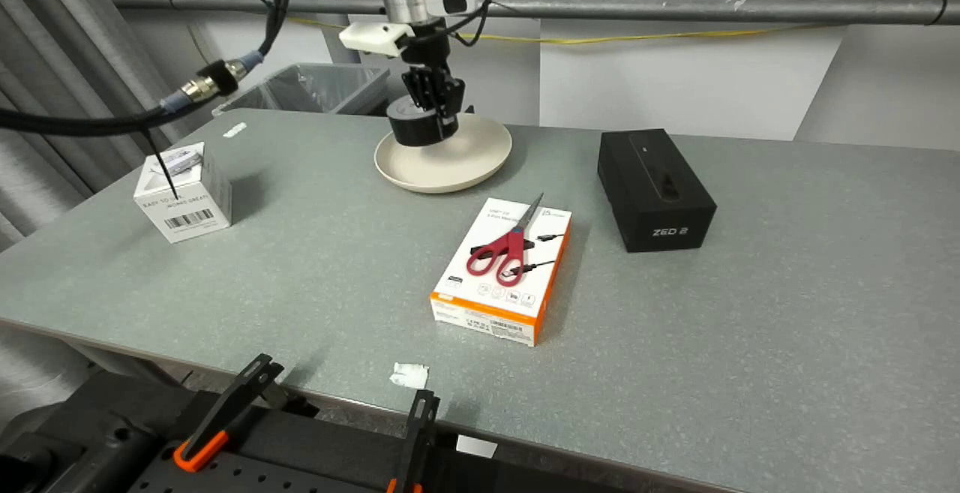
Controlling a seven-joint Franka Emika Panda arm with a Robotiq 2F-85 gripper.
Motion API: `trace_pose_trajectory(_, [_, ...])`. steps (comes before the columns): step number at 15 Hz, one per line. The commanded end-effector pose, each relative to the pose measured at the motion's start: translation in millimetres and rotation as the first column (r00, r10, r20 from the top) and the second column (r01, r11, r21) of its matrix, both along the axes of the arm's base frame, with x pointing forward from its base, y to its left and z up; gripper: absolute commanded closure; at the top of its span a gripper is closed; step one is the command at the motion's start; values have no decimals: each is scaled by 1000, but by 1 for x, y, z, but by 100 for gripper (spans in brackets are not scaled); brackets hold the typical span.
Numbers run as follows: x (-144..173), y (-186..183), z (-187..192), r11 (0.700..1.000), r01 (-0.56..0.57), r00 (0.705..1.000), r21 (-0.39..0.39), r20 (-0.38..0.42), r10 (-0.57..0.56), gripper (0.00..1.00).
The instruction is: Put the tape on the plate
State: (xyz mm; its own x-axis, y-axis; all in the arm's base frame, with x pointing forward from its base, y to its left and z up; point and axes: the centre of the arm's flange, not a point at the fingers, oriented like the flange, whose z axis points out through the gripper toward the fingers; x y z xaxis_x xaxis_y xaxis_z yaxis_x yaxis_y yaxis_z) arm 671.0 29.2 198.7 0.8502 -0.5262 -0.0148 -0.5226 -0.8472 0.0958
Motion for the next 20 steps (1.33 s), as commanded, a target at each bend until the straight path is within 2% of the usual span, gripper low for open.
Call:
trace_pose_trajectory(1, [5,-20,-34,995,102,994,-8,-43,-103,93])
trace_pose_trajectory(4, [6,-23,-58,990,143,988,-15,-62,-144,93])
trace_pose_trajectory(6, [7,-21,-53,988,153,987,1,-49,-153,93])
trace_pose_trajectory(7, [4,-24,-49,987,158,986,11,-52,-157,49])
trace_pose_trajectory(8, [1,-27,-45,987,162,986,23,-51,-160,48])
trace_pose_trajectory(14, [-10,-36,-8,978,191,982,79,-7,-191,3])
trace_pose_trajectory(17, [-7,-35,3,976,191,982,106,-12,-191,0])
trace_pose_trajectory(18, [1,-34,-8,981,185,983,57,-8,-185,0])
trace_pose_trajectory(20, [1,-33,-3,980,187,982,68,-5,-187,0])
